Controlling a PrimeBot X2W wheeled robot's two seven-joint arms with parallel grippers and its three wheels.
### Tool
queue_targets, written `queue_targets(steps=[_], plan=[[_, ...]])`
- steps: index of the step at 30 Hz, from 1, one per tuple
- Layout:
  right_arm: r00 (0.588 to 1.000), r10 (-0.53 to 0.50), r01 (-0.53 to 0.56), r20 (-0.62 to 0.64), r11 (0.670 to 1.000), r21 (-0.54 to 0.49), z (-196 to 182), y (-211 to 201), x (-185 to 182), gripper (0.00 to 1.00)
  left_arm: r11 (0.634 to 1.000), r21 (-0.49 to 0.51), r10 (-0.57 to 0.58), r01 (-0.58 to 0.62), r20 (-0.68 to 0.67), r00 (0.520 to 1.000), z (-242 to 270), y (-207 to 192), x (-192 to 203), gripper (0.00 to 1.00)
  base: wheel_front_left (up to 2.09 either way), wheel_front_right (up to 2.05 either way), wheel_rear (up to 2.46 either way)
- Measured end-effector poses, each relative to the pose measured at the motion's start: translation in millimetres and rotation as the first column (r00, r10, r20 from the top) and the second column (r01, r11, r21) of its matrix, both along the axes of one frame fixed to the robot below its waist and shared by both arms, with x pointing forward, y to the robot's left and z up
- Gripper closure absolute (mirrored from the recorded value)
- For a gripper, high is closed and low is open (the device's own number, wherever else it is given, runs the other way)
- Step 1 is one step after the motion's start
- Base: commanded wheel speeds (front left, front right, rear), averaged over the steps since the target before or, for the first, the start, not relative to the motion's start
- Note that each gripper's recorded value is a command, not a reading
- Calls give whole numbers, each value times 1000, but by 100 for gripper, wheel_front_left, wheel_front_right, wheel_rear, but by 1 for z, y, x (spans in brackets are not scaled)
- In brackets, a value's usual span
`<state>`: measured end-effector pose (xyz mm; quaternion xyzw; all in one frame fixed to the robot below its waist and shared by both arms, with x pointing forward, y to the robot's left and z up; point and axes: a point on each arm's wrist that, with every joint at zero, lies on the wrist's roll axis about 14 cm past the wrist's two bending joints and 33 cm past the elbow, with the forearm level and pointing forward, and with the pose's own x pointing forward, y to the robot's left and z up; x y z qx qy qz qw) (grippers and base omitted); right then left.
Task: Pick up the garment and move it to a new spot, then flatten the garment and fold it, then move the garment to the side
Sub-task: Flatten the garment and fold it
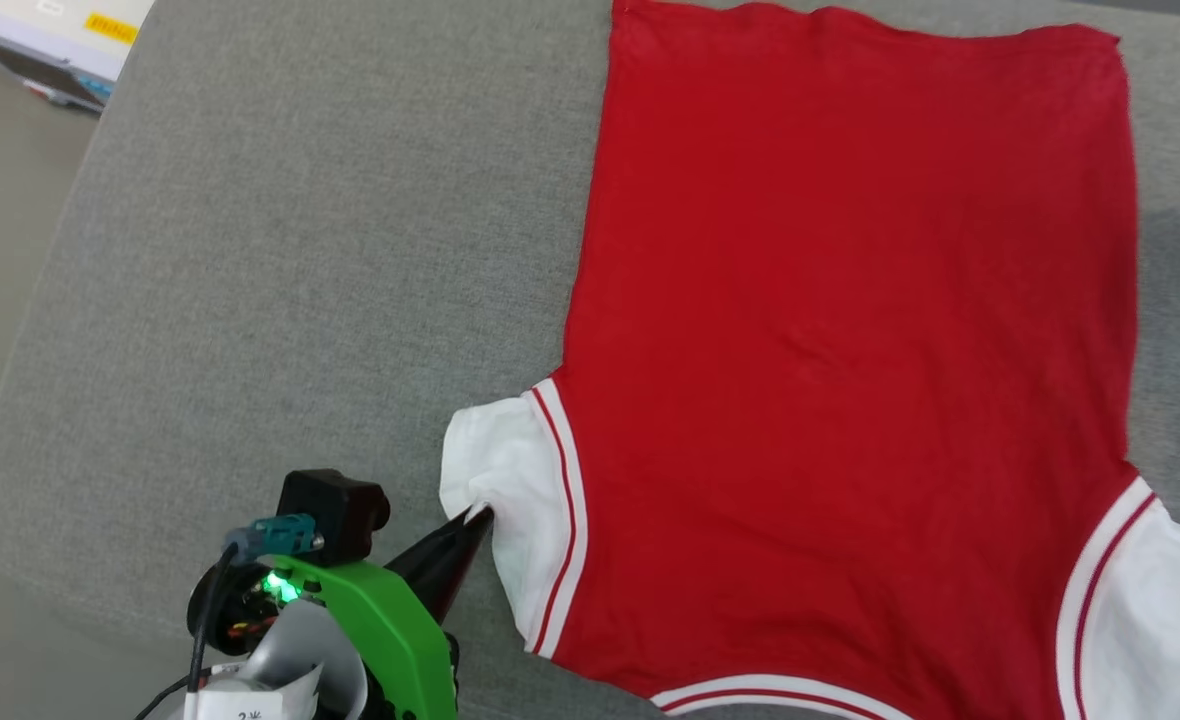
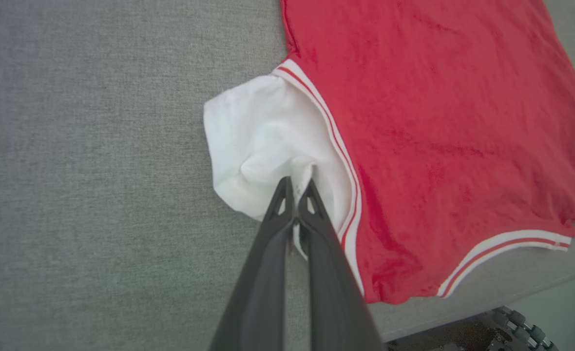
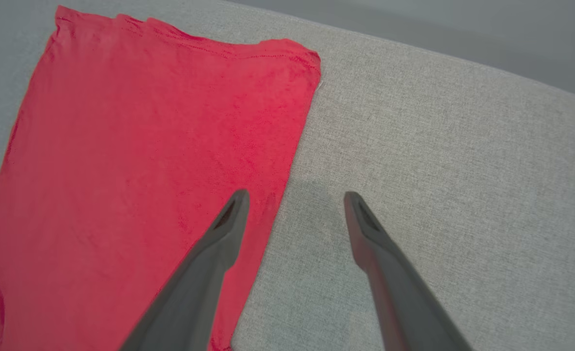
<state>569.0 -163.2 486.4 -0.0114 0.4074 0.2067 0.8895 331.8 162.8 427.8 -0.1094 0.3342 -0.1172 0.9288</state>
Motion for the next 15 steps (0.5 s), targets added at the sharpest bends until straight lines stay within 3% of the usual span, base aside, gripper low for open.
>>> queue_targets(steps=[7, 15], plan=[[996, -21, 16, -86, 998, -69, -37, 17, 44, 0, 999, -6, 41, -41, -41, 998, -13, 3, 3, 100, 0, 0, 0], [988, -24, 14, -151, 998, -64, -79, 42, 74, 0, 995, 16, 97, -96, -94, 991, -33, 15, -1, 100, 0, 0, 0]])
